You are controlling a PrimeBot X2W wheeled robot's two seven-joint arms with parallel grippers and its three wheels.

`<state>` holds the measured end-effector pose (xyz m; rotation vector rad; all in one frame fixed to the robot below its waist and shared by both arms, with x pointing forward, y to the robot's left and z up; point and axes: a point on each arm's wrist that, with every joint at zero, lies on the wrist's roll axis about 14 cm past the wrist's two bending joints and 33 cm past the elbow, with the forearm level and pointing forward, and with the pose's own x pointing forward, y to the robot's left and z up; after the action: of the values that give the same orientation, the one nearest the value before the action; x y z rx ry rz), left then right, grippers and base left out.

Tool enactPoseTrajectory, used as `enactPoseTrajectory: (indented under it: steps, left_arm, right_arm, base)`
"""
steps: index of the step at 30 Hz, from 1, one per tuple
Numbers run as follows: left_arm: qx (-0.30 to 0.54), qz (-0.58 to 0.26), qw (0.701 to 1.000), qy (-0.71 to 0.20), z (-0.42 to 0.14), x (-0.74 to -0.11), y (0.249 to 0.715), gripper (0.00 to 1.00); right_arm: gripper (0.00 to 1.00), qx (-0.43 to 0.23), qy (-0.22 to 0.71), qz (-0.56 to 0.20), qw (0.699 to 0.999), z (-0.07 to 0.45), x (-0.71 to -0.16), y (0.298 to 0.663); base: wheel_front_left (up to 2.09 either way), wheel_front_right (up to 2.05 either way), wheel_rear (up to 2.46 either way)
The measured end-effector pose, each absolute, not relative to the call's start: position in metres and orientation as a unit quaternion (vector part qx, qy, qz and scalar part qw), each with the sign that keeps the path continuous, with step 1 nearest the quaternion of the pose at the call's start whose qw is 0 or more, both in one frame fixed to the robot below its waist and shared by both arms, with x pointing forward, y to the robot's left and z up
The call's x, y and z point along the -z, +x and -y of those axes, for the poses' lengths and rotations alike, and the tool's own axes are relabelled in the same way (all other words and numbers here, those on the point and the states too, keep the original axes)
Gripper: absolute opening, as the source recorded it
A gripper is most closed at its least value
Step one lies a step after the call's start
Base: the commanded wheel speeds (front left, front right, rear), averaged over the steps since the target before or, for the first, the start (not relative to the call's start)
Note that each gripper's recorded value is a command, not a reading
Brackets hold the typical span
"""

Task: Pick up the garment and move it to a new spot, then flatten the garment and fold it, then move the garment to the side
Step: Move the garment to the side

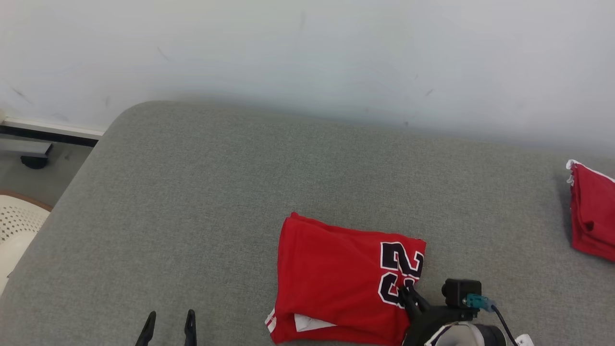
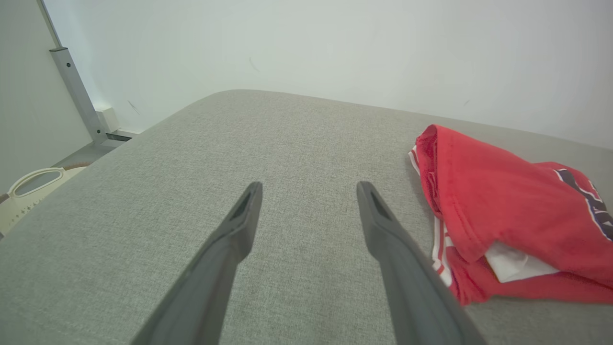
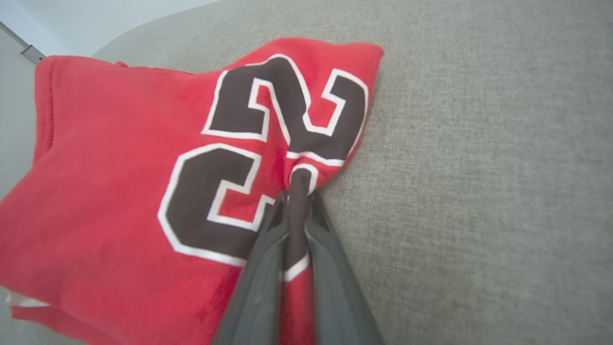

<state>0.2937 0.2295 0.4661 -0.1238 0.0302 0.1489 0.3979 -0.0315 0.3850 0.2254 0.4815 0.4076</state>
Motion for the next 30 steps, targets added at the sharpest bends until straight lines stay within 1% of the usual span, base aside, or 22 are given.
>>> enactPoseTrajectory:
  steps: [2,5,6,15,24,30]
  left_arm:
    - [-0.074,-0.015,0.995,-0.064,-0.230,-0.466,0.295,1.00]
    - [-0.071,-0.014,0.995,-0.065,-0.228,-0.467,0.299,1.00]
    - [-0.067,-0.013,0.995,-0.067,-0.226,-0.468,0.303,1.00]
    - [-0.040,-0.011,0.996,-0.074,-0.211,-0.471,0.329,1.00]
    - [0.002,-0.012,0.998,-0.066,-0.189,-0.470,0.371,1.00]
    - [0.021,-0.026,0.998,-0.059,-0.180,-0.458,0.391,1.00]
  right_arm:
    - [0.00,-0.200,0.104,-0.231,0.946,0.033,-0.389,0.403]
    - [0.00,-0.204,0.085,-0.200,0.954,0.036,-0.406,0.420]
    - [0.00,-0.205,0.066,-0.181,0.960,0.044,-0.415,0.429]
    - [0.00,-0.181,-0.021,-0.092,0.979,0.100,-0.469,0.478]
    - [0.00,-0.121,-0.081,-0.046,0.988,0.175,-0.511,0.527]
    - [0.00,-0.089,-0.118,-0.045,0.988,0.217,-0.518,0.544]
  base:
    - [0.00,0.00,0.00]
    - [0.00,0.00,0.00]
    - [0.00,0.00,0.00]
    - [0.00,0.00,0.00]
    - [0.00,0.00,0.00]
    - [0.00,0.00,0.00]
